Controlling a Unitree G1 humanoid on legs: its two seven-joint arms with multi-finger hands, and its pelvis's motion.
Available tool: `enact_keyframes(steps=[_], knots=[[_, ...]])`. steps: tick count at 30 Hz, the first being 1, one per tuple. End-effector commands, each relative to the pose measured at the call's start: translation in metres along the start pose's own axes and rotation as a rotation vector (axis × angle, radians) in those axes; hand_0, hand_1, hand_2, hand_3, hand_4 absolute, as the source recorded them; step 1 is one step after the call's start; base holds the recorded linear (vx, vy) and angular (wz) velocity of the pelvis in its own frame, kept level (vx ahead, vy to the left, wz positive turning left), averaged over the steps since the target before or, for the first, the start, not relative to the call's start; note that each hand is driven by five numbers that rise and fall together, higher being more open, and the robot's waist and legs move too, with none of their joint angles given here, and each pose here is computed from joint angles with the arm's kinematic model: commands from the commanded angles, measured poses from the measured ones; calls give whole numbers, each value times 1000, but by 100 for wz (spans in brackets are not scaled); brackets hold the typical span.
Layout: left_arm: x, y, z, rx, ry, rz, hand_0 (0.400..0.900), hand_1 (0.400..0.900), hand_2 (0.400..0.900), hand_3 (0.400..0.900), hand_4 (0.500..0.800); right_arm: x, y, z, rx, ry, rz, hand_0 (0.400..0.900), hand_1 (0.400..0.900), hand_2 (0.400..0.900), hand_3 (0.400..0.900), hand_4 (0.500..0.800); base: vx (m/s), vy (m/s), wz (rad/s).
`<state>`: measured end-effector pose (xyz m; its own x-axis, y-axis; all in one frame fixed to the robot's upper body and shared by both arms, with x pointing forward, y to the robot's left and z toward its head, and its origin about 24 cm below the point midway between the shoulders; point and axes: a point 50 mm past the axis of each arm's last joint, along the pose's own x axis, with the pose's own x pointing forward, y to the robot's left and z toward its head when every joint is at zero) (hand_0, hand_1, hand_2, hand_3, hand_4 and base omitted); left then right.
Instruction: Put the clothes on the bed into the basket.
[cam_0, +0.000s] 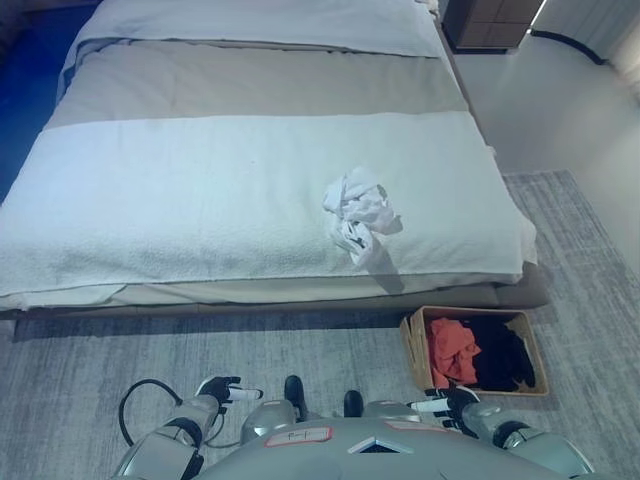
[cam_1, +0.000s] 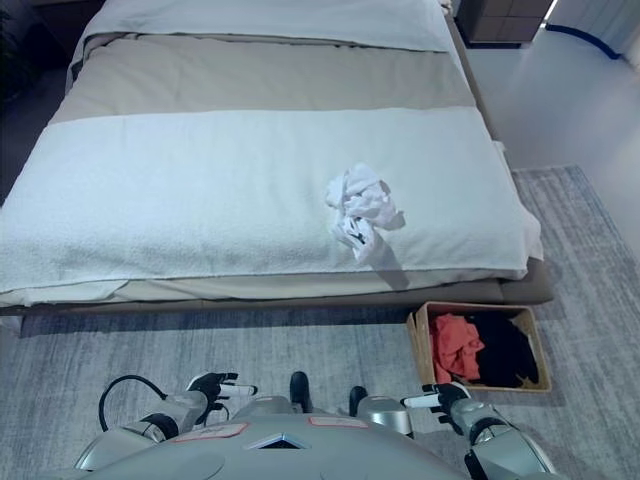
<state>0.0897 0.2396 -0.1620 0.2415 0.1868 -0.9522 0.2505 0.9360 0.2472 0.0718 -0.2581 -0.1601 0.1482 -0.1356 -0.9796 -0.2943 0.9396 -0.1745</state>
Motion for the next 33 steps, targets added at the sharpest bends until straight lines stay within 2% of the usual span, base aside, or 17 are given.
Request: enact_keyframes(steps=[1, 11, 18, 27, 33], knots=[[0, 18, 22, -16, -39, 54, 900, 900, 900, 900, 800, -3, -20, 7, -40, -4, -59, 900, 900, 900, 900, 800, -19, -96, 3], [0, 20, 33, -59, -70, 44, 900, 900, 900, 900, 800, -8, -42, 20, -21, -51, -109, 900, 900, 900, 900, 800, -57, -126, 11], [0, 15, 26, -40, -54, 29, 900, 900, 900, 900, 800, -10, -48, 17, -21, -44, -128, 900, 900, 900, 900, 800, 75, -46, 6], [0, 13, 18, -47, -41, 29, 900, 900, 900, 900, 800, -9, -46, 18, -46, -41, -122, 900, 900, 900, 900, 800, 201, 94, -39], [-2, 31, 29, -28, -73, 74, 900, 900, 900, 900, 800, -6, -34, 17, -37, -34, -75, 900, 900, 900, 900, 800, 276, 262, -27]])
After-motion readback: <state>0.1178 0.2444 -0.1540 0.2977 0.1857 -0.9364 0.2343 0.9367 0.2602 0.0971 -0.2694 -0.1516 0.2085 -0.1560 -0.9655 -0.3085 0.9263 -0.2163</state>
